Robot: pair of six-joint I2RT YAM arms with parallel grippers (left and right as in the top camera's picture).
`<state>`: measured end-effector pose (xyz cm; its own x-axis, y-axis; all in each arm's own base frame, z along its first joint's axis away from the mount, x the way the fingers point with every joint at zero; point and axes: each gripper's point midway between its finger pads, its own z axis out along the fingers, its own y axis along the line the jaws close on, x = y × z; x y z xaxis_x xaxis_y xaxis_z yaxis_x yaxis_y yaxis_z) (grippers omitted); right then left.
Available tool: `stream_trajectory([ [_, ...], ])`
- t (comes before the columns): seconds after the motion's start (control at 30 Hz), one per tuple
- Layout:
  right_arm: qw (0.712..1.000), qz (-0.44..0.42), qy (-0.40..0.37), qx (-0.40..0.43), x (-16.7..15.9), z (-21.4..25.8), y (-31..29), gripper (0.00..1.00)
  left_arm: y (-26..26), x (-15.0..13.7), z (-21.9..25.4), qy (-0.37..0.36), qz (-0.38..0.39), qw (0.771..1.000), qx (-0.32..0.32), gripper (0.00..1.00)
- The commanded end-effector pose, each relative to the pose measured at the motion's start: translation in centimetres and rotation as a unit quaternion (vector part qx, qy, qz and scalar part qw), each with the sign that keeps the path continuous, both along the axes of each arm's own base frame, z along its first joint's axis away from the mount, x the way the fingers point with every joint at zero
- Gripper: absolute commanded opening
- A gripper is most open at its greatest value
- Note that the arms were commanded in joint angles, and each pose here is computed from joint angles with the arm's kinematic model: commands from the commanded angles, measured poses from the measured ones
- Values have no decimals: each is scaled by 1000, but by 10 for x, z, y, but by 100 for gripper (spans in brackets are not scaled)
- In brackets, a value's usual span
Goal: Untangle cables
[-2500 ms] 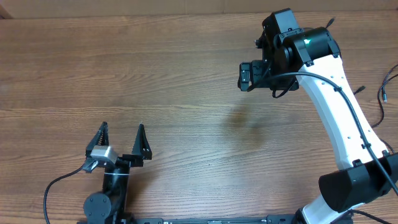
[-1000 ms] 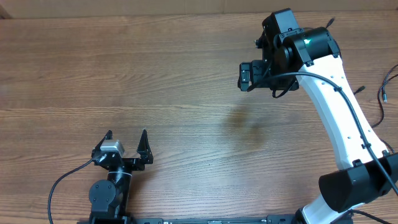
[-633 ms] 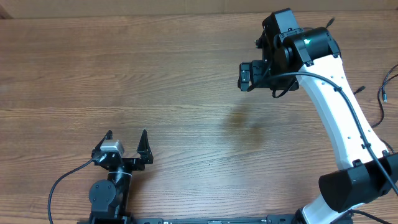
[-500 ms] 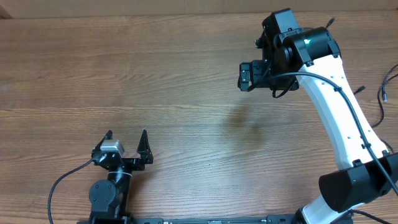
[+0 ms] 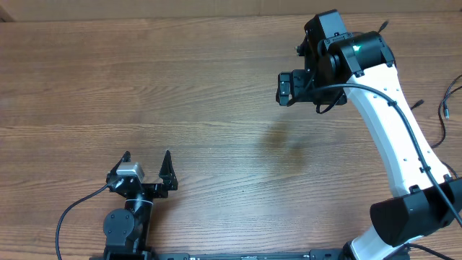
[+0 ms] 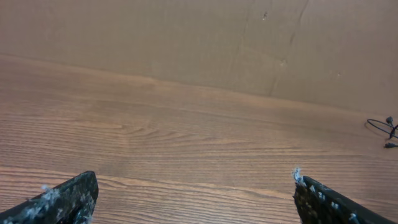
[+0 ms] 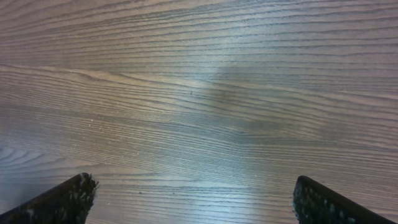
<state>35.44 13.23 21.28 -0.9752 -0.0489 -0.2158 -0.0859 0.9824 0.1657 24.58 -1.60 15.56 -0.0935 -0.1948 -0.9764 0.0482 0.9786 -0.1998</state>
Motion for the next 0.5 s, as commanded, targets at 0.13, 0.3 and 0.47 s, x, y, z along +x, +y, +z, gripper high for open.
stream_trajectory([
  [0.13, 1000, -1, -23, 7, 6, 8, 2, 100, 4, 0, 0, -3, 7, 1000, 11, 100],
  [0.3, 999, 0, -33, 15, 9, 11, 5, 100, 4, 0, 0, -3, 7, 1000, 11, 100],
  [0.47, 998, 7, -61, 24, 5, 28, 9, 100, 4, 0, 0, -3, 7, 1000, 11, 100],
])
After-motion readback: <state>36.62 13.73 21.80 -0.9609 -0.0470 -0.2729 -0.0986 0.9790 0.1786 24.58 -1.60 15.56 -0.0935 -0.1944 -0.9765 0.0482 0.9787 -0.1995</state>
